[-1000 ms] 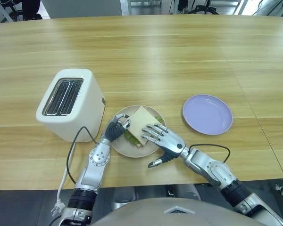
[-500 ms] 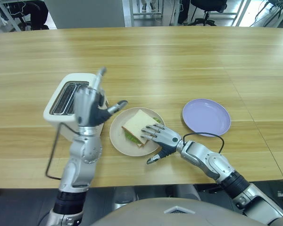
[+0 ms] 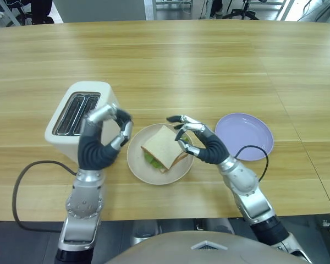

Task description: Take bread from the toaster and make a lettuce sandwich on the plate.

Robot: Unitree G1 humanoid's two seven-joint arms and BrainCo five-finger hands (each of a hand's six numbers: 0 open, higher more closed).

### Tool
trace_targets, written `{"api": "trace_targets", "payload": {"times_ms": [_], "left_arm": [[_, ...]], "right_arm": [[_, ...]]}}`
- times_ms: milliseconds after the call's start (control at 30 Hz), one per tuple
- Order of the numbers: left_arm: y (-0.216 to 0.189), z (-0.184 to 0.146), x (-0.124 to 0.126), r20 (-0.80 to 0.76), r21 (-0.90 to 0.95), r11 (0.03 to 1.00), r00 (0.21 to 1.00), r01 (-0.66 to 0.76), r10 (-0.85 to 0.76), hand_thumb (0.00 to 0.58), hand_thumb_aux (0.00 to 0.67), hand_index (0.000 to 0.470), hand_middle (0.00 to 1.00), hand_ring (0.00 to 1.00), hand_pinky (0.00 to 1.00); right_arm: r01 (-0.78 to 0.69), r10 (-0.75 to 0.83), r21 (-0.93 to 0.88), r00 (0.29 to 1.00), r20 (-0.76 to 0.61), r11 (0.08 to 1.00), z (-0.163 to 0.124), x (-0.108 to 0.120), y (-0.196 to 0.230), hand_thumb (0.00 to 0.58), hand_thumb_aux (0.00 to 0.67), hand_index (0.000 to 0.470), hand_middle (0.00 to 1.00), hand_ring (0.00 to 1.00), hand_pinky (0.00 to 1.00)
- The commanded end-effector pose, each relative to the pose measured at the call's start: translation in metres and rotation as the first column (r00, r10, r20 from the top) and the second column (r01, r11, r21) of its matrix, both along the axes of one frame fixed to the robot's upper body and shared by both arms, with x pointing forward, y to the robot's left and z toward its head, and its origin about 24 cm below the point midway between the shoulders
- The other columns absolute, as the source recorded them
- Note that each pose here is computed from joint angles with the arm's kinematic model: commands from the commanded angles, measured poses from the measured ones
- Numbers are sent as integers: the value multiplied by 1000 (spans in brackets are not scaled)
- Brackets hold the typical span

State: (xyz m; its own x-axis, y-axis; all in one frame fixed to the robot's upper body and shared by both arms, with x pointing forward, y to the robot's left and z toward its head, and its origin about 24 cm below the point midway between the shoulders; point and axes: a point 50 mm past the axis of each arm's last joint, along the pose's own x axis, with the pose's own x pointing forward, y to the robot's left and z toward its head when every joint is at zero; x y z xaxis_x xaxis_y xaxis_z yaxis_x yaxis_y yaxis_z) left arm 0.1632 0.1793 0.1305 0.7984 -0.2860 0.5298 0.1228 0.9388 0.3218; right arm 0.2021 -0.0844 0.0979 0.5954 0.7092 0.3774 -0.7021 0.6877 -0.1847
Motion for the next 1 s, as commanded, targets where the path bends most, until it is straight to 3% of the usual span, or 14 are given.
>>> {"api": "trace_targets", "payload": {"times_ms": [33,100,200,367,467,733,1000], "left_arm": [[-1,-30,-16,-206,64,958,943,281,-263,580,670,460,1000,1000,1000],[3,-56,-27,-382,152,908,870,391,-311,580,670,460,1000,1000,1000],[14,-89,-41,-582,274,835,773,478,-252,580,670,460,1000,1000,1000],[20,-121,-51,-729,409,710,673,573,-124,580,670,460,1000,1000,1000],[19,-130,-47,-723,505,638,689,581,-56,580,670,460,1000,1000,1000],[22,-135,-12,-553,735,519,829,437,85,580,670,460,1000,1000,1000],[-5,-138,55,-360,854,447,923,267,135,580,670,460,1000,1000,1000]], "right_arm": [[-290,284,-100,956,-66,952,-6,-21,-9,580,670,460,1000,1000,1000],[-388,375,-238,922,-99,890,-20,-33,-16,580,670,460,1000,1000,1000],[-461,430,-457,885,-177,761,-49,-44,-27,580,670,460,1000,1000,1000],[-425,414,-701,888,-201,573,-89,-49,-34,580,670,460,1000,1000,1000],[-364,384,-752,910,-159,549,-99,-45,-30,580,670,460,1000,1000,1000],[-168,341,-858,940,8,485,-115,-24,-13,580,670,460,1000,1000,1000],[136,271,-903,927,261,407,-121,24,8,580,670,460,1000,1000,1000]]}}
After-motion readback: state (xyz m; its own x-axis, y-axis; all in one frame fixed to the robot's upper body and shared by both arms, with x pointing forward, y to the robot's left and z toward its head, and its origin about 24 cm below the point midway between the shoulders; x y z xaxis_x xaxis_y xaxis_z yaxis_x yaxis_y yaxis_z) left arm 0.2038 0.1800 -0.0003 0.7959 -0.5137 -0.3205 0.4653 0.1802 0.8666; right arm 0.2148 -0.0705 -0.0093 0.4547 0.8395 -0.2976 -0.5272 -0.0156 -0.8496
